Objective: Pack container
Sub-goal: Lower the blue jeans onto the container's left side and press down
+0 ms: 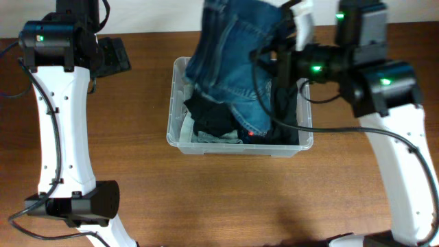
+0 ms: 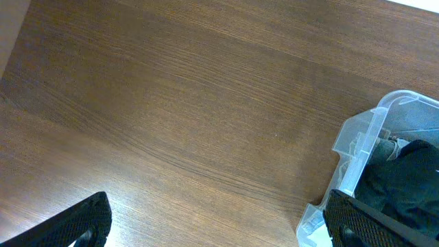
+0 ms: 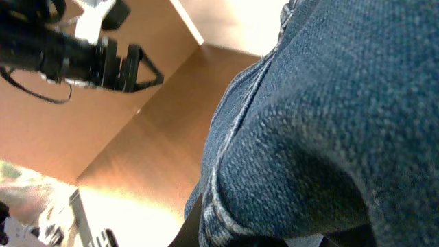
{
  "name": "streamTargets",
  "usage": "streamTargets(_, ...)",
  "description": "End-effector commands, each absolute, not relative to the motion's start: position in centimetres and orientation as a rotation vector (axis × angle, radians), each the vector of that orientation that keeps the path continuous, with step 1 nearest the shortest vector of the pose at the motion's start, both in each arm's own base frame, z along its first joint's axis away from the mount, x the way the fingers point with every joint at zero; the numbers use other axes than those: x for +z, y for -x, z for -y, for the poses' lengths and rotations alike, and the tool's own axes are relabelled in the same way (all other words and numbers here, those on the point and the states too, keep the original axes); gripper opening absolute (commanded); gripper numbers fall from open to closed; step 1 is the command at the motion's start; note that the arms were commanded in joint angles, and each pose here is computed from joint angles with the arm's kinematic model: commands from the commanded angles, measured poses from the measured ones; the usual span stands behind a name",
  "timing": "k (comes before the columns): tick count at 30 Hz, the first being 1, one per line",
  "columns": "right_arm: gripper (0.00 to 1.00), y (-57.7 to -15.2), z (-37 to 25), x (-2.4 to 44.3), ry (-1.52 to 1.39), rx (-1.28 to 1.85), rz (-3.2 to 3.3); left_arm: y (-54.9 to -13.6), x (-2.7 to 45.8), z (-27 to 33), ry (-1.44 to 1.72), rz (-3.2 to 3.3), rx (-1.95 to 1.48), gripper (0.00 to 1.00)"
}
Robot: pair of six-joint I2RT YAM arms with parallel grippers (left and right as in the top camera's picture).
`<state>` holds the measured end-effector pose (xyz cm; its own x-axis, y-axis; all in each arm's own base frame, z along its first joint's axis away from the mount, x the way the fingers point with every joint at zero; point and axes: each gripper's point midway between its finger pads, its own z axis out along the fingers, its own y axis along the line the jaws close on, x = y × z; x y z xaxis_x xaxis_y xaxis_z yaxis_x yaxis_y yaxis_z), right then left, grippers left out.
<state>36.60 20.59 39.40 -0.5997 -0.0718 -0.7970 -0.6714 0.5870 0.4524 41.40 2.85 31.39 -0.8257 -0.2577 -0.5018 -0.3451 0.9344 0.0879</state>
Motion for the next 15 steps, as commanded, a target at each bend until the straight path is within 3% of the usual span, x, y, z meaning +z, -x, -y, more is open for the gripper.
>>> streamTargets(1,0.04,-35.1,-23.1,42.4,0.735,1.065,-1.911,-41.3,31.6,-3.0,0.432,-2.586,0.252,0.99)
streamTargets(8,0.04,-33.8,-24.9,43.1,0.826,1.203,-1.843,-41.3,31.6,-3.0,0.432,-2.586,0.252,0.99)
streamTargets(15,0.04,-34.3,-24.9,40.4,0.793,1.219,-1.954,-41.3,31.6,-3.0,0.432,-2.586,0.252,0.99)
